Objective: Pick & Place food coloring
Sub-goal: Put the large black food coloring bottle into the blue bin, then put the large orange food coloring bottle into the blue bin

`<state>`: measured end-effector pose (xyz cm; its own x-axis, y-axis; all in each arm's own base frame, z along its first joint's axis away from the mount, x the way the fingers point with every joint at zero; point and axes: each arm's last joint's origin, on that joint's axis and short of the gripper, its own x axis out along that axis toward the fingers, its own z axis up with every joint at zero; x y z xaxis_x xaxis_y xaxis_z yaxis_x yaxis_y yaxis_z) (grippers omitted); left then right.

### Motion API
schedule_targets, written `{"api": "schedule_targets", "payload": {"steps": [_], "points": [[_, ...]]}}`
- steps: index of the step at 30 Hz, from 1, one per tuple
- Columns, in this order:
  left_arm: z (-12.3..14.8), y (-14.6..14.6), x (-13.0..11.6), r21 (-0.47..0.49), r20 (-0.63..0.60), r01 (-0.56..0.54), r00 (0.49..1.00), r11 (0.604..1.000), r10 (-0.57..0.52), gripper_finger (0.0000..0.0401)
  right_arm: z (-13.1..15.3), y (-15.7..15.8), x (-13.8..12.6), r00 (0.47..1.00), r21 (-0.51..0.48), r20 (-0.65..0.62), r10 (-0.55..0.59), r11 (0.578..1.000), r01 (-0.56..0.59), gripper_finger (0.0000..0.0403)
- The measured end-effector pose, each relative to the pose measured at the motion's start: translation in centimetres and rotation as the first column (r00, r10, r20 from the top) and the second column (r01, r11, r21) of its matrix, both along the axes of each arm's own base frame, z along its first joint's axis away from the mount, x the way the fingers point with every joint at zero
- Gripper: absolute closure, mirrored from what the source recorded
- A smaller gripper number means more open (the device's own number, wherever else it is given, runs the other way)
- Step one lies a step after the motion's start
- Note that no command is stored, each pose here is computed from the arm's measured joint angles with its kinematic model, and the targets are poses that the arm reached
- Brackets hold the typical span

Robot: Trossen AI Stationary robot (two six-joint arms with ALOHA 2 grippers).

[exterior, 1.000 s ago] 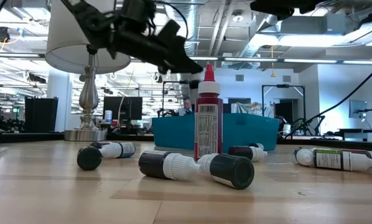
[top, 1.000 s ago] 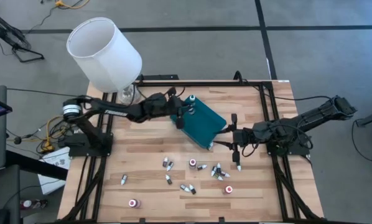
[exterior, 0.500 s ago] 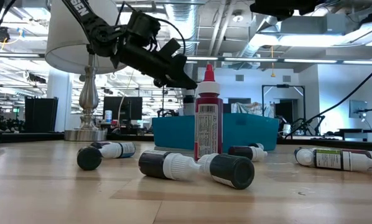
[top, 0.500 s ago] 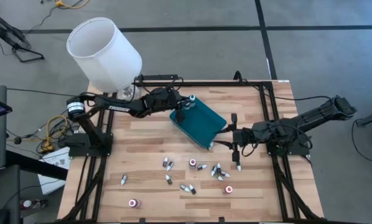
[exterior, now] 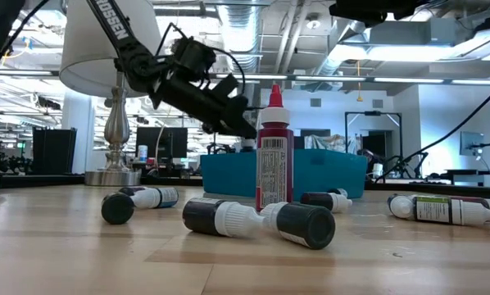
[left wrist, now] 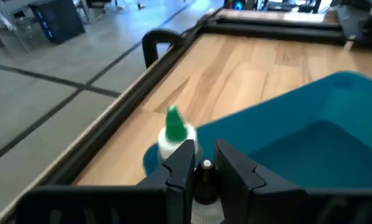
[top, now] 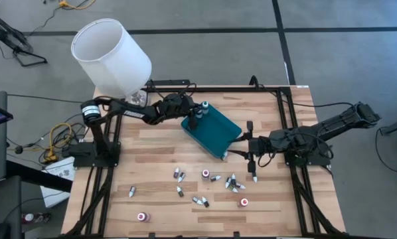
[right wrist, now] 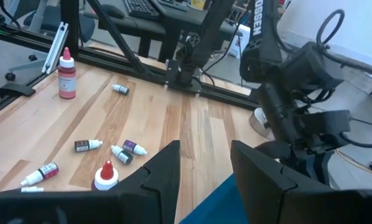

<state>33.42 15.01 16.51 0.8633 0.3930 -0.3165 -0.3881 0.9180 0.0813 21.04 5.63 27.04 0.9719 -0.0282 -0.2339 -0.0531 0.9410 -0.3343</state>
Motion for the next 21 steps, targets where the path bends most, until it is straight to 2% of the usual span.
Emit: {"api": "schedule_targets", "payload": {"steps": [9,21], "points": [[-0.10,0.17,0.04,0.008,0.009,-0.006,1.000,1.000,0.006,0.0356,-0.01,-0.08,0.02,1.000,0.000,-0.002,-0.004,1.000,0.004,0.0269],[-0.10,0.20,0.02,0.012,0.006,-0.019,1.000,1.000,0.019,0.0306,-0.02,-0.10,0.03,1.000,0.009,-0.002,-0.004,1.000,0.004,0.0269]]}}
